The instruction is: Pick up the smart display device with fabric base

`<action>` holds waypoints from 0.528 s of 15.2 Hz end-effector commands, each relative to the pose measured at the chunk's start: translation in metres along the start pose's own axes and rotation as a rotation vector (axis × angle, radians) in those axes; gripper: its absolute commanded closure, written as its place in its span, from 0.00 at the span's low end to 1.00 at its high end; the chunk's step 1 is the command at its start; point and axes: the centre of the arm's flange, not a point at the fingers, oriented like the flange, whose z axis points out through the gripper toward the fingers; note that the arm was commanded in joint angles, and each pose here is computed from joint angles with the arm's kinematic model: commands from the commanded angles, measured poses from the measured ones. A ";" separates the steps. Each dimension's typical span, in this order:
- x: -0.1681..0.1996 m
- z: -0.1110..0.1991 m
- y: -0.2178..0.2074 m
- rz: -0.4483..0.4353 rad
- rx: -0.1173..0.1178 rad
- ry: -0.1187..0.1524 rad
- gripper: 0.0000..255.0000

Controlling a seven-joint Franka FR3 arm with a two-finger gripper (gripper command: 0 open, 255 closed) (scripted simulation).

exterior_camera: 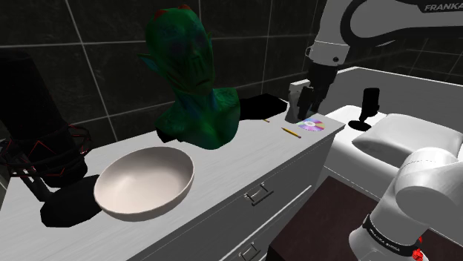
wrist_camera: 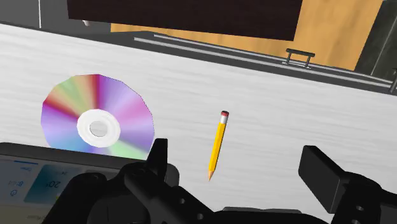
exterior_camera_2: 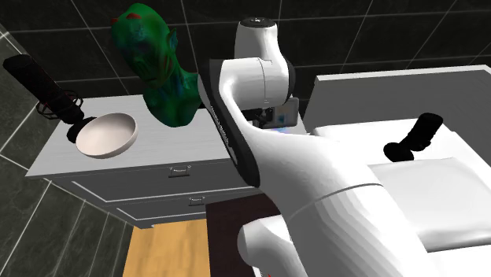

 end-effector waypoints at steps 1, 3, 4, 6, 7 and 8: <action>0.000 0.000 0.000 0.000 0.000 0.000 0.00; 0.004 -0.009 0.026 -0.218 0.011 -0.034 0.00; 0.009 -0.014 0.038 -0.327 0.017 -0.051 0.00; 0.021 -0.022 0.061 -0.545 0.028 -0.085 0.00; 0.030 -0.026 0.072 -0.654 0.034 -0.102 0.00; 0.039 -0.029 0.081 -0.763 0.040 -0.119 0.00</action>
